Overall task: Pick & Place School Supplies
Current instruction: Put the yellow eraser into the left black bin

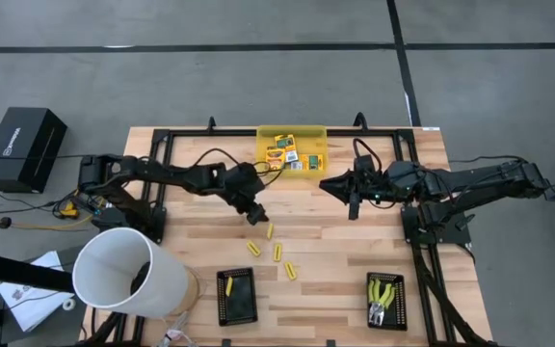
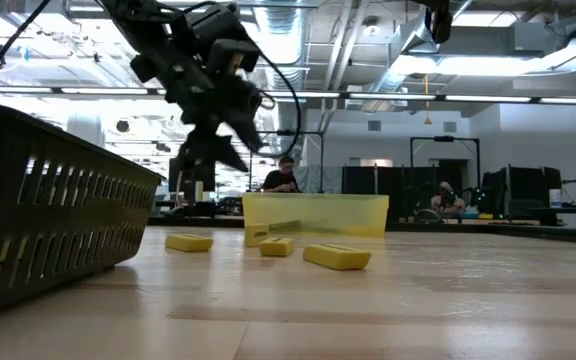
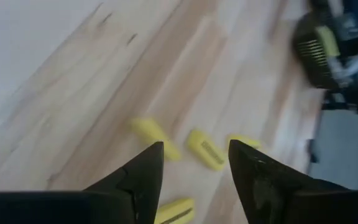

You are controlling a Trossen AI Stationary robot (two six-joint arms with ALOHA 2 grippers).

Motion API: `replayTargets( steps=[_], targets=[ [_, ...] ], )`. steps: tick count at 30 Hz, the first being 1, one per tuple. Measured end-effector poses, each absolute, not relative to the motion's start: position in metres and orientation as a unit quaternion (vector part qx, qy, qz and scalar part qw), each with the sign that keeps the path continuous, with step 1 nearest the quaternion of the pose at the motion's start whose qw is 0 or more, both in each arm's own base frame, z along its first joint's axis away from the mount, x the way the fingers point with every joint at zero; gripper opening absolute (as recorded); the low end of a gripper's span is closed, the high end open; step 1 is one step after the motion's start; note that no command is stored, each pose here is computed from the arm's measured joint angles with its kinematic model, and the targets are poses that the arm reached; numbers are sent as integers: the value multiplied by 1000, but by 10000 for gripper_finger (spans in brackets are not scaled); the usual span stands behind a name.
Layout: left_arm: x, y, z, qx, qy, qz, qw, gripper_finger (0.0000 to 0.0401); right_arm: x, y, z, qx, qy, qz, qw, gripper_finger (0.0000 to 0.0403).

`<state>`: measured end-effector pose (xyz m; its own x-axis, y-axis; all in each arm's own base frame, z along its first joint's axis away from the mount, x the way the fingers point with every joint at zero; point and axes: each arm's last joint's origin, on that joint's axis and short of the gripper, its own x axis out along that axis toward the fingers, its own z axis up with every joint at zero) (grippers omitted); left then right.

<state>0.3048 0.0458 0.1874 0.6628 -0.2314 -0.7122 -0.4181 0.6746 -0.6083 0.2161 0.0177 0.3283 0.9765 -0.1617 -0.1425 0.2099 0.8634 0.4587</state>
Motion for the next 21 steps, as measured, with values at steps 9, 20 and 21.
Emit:
replayTargets(
  steps=[9, 20, 21],
  targets=[
    [307, 31, 225, -163, 308, -132, 928, 169, 216, 20, 328, 223, 57, -71, 970, 52],
    [298, 0, 214, 240, 442, -240, 830, 180, 216, 14, 333, 251, 35, -68, 965, 52],
    [299, -1, 210, 277, 452, -239, 813, 181, 216, 13, 334, 257, 29, -69, 963, 52]
  ],
)
